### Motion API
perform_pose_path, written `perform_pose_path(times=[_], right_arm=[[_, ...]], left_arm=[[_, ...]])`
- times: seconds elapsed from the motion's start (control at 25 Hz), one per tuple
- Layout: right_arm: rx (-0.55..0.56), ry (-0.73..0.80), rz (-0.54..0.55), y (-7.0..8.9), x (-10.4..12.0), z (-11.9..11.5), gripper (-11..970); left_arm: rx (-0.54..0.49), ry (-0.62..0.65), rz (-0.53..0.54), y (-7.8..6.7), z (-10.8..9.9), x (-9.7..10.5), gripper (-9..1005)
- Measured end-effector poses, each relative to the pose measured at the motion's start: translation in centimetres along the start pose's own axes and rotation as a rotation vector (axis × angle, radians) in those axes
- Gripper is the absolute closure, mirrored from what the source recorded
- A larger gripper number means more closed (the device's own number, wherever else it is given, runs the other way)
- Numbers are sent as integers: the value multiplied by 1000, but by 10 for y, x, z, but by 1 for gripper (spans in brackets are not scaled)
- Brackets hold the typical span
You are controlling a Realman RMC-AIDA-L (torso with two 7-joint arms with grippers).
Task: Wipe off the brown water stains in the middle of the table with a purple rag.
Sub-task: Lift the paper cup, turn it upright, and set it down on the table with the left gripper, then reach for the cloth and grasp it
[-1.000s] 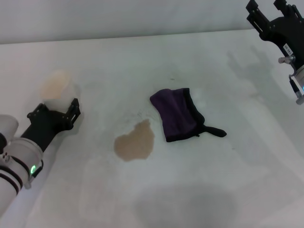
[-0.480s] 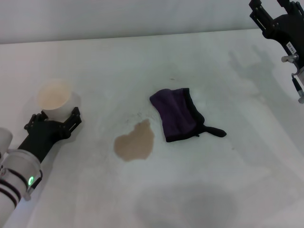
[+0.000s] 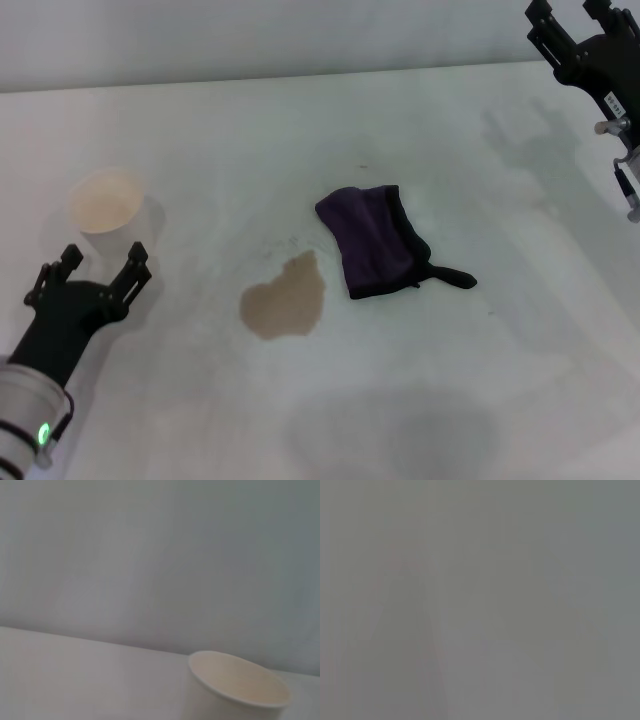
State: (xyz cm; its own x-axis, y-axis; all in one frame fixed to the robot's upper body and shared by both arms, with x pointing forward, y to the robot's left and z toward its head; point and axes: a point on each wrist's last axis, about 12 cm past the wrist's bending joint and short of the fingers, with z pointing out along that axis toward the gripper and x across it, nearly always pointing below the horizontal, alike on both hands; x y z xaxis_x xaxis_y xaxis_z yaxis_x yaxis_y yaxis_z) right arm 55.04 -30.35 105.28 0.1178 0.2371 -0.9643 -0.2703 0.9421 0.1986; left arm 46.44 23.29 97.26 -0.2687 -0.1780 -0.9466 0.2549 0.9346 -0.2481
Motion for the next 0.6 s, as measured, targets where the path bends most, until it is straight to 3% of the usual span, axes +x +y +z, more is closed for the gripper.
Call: perform_pose_path(times=[0.12, 0.24, 0.44, 0.6], right_arm=[[-9, 9, 42, -1, 0, 0, 118], [-56, 67, 54, -4, 0, 6, 118], [-229, 310, 67, -12, -8, 33, 119], [-379, 559, -16, -11, -30, 60, 119]], left_arm=[[4, -9, -15, -3, -7, 3, 107], [-11, -36, -51, -6, -28, 11, 108], [-33, -99, -94, -10, -51, 14, 109], [-40, -135, -91, -8, -59, 13, 109]])
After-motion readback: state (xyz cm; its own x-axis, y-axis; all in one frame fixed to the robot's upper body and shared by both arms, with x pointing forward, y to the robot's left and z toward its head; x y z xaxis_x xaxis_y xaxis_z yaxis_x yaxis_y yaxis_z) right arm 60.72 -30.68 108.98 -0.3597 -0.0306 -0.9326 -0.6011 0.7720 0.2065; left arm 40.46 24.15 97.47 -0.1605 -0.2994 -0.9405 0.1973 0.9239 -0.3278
